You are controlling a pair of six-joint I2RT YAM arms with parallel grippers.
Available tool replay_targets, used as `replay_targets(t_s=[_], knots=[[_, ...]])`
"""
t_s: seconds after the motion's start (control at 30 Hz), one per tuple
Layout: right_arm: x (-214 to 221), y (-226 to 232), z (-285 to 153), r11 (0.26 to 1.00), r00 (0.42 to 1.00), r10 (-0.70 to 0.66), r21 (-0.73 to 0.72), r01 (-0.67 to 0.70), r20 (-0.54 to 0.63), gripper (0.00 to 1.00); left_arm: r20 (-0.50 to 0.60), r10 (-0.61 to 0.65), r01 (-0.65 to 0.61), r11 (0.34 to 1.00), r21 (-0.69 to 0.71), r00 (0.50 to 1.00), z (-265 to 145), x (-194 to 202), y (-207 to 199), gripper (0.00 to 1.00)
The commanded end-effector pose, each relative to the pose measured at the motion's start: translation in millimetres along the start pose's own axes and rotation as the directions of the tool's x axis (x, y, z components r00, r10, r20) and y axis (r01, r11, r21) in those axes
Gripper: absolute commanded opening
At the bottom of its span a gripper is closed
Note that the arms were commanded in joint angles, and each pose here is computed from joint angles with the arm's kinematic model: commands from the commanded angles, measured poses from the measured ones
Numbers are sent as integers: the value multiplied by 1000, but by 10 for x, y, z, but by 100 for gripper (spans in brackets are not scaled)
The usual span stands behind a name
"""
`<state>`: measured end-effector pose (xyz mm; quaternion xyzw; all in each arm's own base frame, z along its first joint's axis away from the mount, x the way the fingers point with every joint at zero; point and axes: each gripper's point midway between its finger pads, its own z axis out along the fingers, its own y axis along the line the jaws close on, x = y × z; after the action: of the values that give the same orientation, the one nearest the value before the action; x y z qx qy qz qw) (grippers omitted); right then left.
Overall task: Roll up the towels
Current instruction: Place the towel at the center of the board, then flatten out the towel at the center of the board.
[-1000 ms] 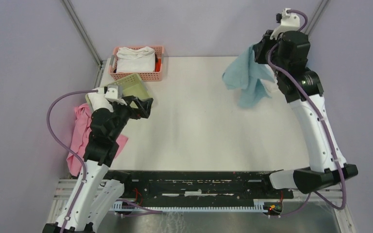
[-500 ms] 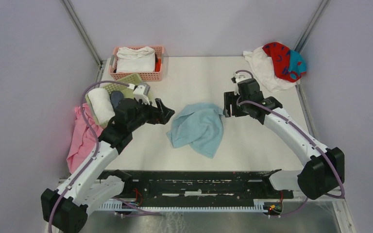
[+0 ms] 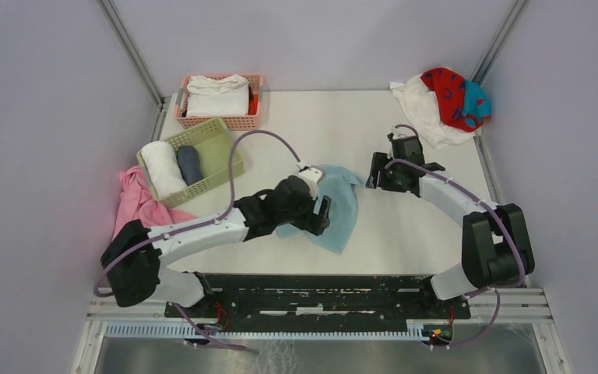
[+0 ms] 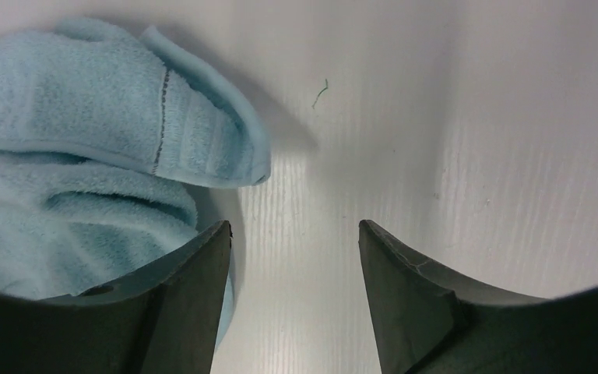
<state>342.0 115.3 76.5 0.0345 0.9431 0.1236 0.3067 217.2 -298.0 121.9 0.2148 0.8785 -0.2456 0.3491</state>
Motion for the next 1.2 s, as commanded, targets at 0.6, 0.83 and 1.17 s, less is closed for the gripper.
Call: replay_targets(t_s=[0.6,0.83,1.17], knots=[[-164,43,152,997,996,15,-72,-9,84,71,-247,504,-513,858,31,828,788,692,-804,69],[-168,51,138,997,996,-2,-71,9,88,71,-341,506,-541,841,-11,792,929,908,-534,53],[-165,243,102,987,987,-122,-96,132,101,76,-175,359,-380,918,-111,917,307,117,-168,4]])
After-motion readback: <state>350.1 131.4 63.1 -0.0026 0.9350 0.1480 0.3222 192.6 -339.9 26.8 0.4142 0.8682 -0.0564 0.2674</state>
